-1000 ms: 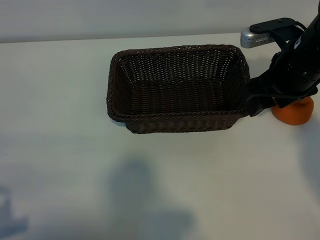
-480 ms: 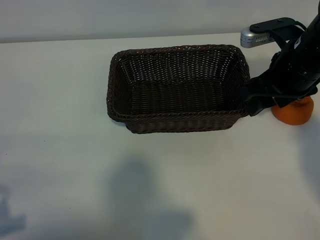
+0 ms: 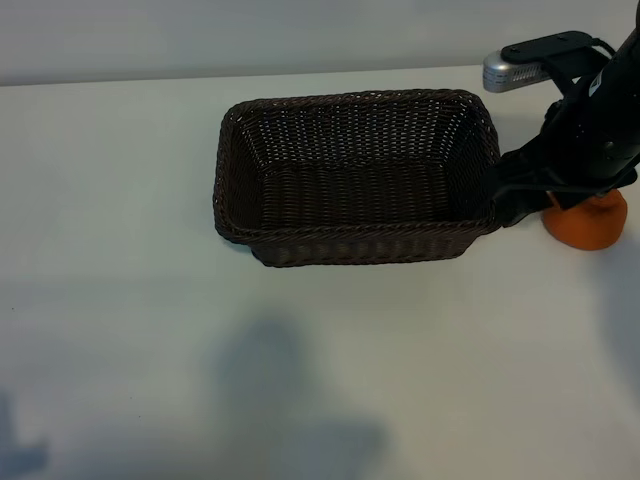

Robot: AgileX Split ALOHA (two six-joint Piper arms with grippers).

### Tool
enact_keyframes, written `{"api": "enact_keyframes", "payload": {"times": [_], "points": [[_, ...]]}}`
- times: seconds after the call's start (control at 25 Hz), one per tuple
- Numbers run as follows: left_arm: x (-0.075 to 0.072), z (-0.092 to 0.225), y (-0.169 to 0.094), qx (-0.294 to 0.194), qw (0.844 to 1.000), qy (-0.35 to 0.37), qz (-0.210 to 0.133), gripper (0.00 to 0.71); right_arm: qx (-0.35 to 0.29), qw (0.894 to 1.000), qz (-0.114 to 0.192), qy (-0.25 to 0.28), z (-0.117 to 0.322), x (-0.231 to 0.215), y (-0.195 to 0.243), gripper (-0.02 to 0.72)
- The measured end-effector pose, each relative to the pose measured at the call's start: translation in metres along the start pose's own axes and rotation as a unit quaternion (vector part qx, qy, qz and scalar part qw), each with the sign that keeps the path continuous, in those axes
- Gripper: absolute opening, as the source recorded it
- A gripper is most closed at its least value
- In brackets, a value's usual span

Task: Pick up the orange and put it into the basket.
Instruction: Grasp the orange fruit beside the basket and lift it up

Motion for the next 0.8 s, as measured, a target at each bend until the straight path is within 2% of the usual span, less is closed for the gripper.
{"api": "enact_keyframes", "payload": {"times": [0.28,0.48,0.8], "points": [[0.0,0.0,-0.001,-0.005,1.0,0.004,0.005,0.596,-0.026,0.997,0.066,0.024,-0.007,-0.02,-0.001,0.595],[-0.003,0.0,-0.001,-0.006,0.999,0.023,0.033,0.596,-0.047,0.994,0.08,0.063,-0.014,-0.035,0.0,0.595],[-0.006,0.0,-0.001,-0.008,0.996,0.051,0.067,0.595,-0.035,0.985,0.099,0.135,-0.015,-0.092,0.021,0.595]]}}
Point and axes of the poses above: a point on each arm's last joint axis where the gripper is mounted, y pointing out along that axis toward the gripper, x along the wrist's bending axis when the last joint is at zero, z = x × y, the point moved 6 cm from there along y, pointing out along that axis toward the gripper, and after that the axes turned 1 degree about y, right-handed, at the moved point
